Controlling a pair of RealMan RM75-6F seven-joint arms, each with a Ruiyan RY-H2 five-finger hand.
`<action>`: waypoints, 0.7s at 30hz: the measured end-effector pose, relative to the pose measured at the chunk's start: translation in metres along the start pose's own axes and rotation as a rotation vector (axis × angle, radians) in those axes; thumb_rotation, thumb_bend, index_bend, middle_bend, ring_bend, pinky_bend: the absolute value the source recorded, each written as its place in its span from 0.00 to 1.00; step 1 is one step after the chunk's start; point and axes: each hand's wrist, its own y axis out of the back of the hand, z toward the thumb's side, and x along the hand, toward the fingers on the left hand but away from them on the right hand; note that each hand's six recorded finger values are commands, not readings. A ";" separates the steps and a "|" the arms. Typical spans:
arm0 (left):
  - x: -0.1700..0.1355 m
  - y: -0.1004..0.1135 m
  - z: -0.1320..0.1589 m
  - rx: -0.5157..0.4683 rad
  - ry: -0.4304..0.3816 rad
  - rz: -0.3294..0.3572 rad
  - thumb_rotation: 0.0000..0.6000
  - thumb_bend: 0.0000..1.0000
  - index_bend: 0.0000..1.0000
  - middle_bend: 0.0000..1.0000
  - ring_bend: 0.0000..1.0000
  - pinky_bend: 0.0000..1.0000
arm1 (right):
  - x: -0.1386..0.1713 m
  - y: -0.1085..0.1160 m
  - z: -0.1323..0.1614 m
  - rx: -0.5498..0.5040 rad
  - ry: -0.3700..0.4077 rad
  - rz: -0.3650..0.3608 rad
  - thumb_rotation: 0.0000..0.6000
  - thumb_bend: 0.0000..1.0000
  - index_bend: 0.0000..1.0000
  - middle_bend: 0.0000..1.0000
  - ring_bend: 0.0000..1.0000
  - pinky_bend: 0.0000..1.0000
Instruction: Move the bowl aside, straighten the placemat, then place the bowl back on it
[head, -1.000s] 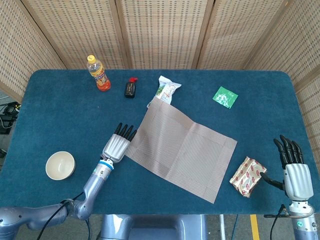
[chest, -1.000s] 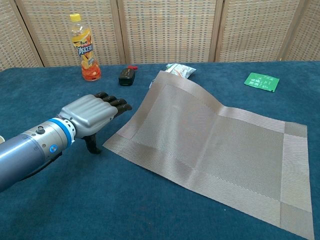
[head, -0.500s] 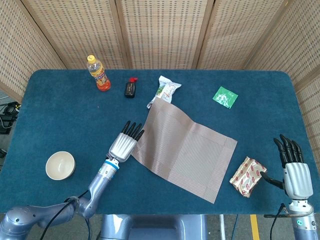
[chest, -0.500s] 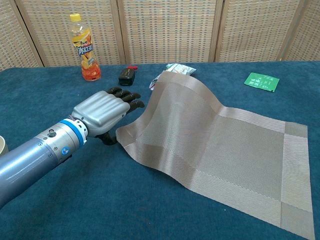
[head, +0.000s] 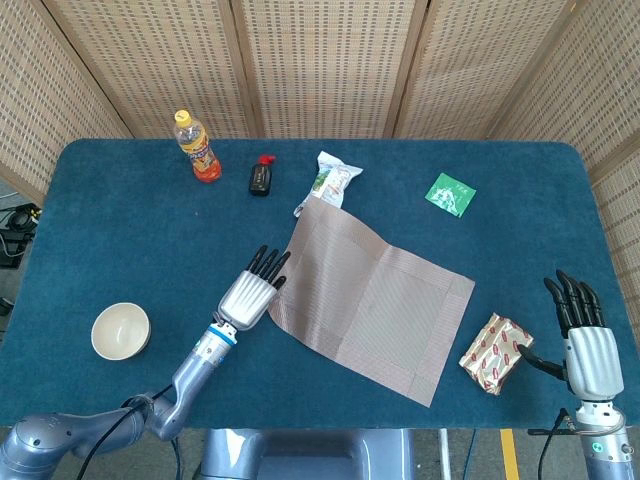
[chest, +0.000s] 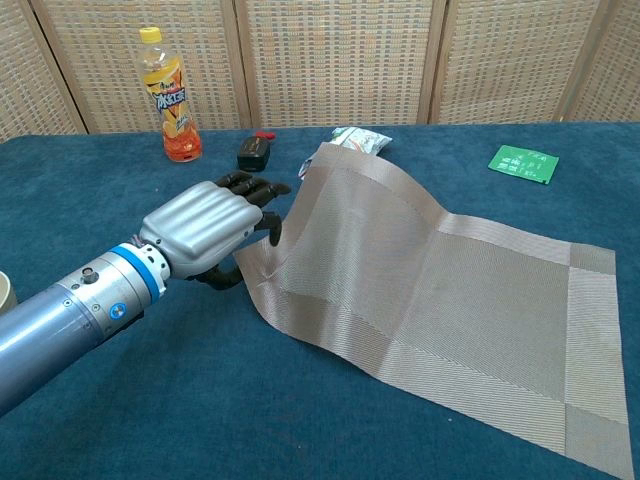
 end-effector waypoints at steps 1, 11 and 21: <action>0.000 -0.001 -0.001 0.000 0.002 -0.001 1.00 0.42 0.52 0.00 0.00 0.00 | 0.000 0.000 0.000 0.000 0.000 0.000 1.00 0.20 0.06 0.00 0.00 0.00; -0.004 -0.008 -0.005 0.017 0.027 -0.017 1.00 0.56 0.58 0.00 0.00 0.00 | 0.001 0.000 0.001 -0.004 0.004 0.005 1.00 0.20 0.06 0.00 0.00 0.00; -0.019 -0.005 -0.016 0.018 0.034 -0.008 1.00 0.61 0.60 0.00 0.00 0.00 | 0.004 0.001 0.006 0.004 0.022 0.004 1.00 0.20 0.06 0.00 0.00 0.00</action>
